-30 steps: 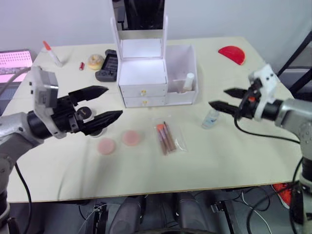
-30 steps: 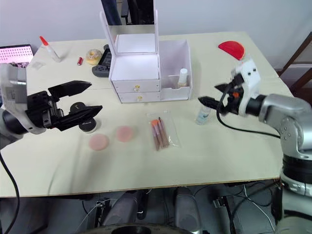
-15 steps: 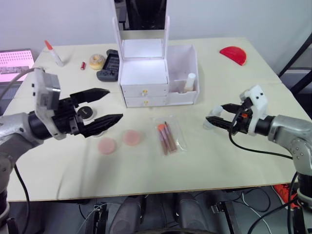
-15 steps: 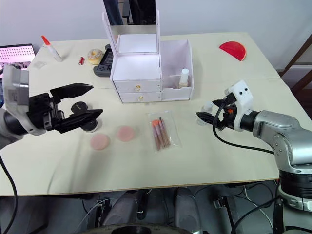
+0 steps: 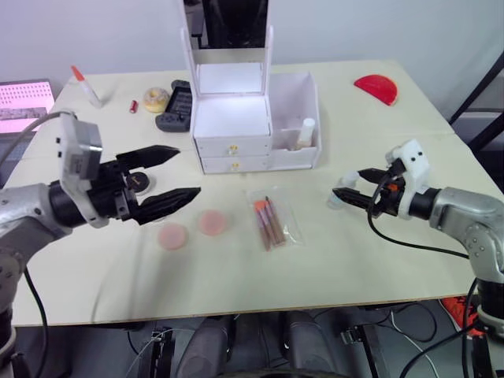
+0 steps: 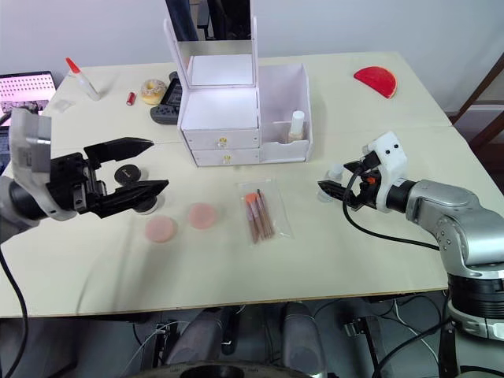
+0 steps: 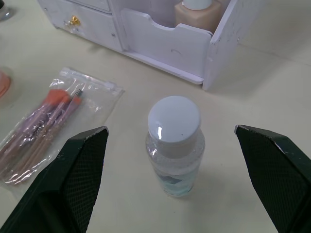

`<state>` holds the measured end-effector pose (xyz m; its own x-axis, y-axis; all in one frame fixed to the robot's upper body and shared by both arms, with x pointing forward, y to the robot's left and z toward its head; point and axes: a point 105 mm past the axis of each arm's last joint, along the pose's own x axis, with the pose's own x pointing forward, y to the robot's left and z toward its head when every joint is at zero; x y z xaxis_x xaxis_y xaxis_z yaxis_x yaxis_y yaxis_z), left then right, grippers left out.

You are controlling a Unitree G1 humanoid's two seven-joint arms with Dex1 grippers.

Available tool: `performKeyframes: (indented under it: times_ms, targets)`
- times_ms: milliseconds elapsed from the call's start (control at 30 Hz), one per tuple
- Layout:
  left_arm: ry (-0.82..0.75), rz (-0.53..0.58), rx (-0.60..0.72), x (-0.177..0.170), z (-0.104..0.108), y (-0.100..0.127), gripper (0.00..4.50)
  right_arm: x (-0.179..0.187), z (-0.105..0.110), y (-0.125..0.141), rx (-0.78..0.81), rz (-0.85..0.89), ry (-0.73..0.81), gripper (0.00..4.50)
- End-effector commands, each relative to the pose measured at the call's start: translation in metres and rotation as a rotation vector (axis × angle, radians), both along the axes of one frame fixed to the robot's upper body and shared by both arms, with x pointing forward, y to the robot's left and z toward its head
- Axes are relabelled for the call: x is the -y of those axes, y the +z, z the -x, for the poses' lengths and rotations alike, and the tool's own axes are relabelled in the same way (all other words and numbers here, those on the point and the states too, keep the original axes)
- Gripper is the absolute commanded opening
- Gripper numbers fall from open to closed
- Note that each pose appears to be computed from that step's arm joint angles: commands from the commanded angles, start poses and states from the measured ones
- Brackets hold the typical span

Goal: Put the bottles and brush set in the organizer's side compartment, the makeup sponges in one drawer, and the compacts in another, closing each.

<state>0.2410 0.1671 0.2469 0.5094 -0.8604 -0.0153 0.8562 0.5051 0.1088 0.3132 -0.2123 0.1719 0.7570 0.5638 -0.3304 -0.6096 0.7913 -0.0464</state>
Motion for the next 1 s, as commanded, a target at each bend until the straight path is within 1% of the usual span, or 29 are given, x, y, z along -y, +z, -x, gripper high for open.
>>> performKeyframes:
  times_ms: [33, 100, 167, 233, 367, 467, 567, 667, 800, 933, 1000]
  targets:
    - [0.142, 0.0, -0.003, -0.039, -0.005, 0.001, 4.5, 0.022, 0.012, 0.017, 0.062, 0.021, -0.009, 4.42]
    - [0.248, -0.03, -0.035, -0.072, -0.007, -0.01, 4.5, 0.039, 0.024, 0.021, 0.071, 0.031, -0.003, 4.42]
    - [0.32, -0.056, -0.063, -0.097, -0.004, -0.018, 4.5, 0.051, 0.036, 0.027, 0.085, 0.018, 0.01, 4.42]
    - [0.394, -0.076, -0.093, -0.123, 0.0, -0.027, 4.5, 0.069, 0.047, 0.028, 0.102, 0.042, 0.006, 4.42]
    - [0.523, -0.119, -0.132, -0.164, 0.009, -0.043, 4.5, 0.109, 0.065, 0.027, 0.117, 0.074, -0.055, 4.42]
    - [0.639, -0.162, -0.154, -0.201, 0.018, -0.056, 4.5, 0.14, 0.078, 0.026, 0.116, 0.086, -0.138, 4.42]
    - [0.718, -0.176, -0.156, -0.226, 0.024, -0.062, 4.5, 0.164, 0.087, 0.024, 0.117, 0.109, -0.211, 4.42]
    - [0.748, -0.183, -0.153, -0.236, 0.028, -0.063, 4.5, 0.173, 0.092, 0.021, 0.115, 0.107, -0.242, 4.42]
    - [0.756, -0.184, -0.15, -0.24, 0.028, -0.065, 4.5, 0.177, 0.095, 0.015, 0.108, 0.104, -0.264, 4.42]
    - [0.749, -0.181, -0.155, -0.237, 0.026, -0.069, 4.5, 0.177, 0.094, 0.013, 0.107, 0.094, -0.275, 4.42]
    - [0.721, -0.176, -0.154, -0.229, 0.021, -0.07, 4.5, 0.171, 0.091, 0.013, 0.113, 0.089, -0.265, 4.42]
